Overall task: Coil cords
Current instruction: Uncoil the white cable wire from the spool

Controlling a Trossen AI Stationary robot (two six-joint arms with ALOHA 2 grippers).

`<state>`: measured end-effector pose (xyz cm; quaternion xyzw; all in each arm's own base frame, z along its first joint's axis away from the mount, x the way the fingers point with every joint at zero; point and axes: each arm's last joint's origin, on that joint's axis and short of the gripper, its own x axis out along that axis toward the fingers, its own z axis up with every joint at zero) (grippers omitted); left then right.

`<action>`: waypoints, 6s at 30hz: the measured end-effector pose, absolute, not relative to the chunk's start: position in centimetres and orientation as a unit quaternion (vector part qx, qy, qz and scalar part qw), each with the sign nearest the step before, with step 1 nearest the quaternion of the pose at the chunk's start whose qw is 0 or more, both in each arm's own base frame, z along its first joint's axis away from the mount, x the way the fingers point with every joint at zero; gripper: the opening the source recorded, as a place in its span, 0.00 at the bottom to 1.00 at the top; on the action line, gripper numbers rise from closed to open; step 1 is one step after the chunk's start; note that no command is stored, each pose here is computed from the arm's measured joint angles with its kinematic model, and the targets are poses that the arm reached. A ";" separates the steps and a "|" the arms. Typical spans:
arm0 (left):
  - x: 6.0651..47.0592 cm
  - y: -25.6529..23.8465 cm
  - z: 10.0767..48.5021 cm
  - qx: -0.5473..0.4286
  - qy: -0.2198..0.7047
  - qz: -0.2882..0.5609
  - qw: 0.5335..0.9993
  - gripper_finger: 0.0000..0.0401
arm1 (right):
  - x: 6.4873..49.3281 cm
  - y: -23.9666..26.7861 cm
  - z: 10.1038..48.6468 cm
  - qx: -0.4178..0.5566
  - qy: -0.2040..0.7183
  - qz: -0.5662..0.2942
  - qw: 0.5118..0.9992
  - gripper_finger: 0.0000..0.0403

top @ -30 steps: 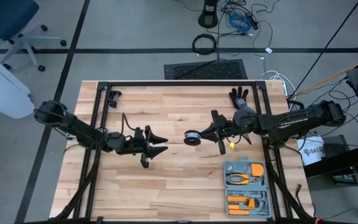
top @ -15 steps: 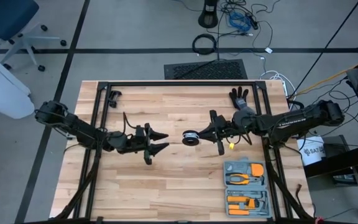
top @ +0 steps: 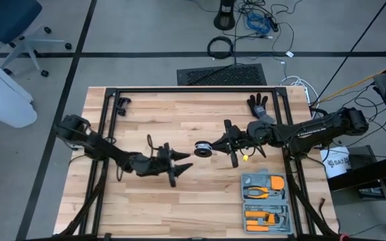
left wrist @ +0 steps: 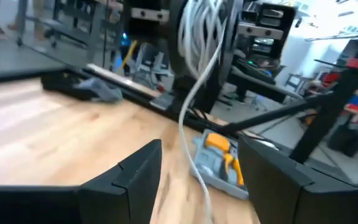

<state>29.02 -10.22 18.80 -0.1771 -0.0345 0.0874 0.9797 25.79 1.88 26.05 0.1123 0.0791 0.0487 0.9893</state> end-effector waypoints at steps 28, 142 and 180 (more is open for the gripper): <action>30.8 -10.3 18.5 -0.110 0.006 0.121 0.986 0.54 | 25.7 2.6 26.0 0.117 0.085 0.064 0.987 0.00; 31.6 -10.5 21.9 -0.130 0.055 0.028 0.990 0.00 | 27.1 2.3 24.1 0.095 0.072 -0.175 0.977 0.00; 31.2 -10.7 21.2 -0.096 0.099 0.032 0.990 0.00 | 27.0 3.6 24.3 0.100 0.076 -0.104 0.987 0.00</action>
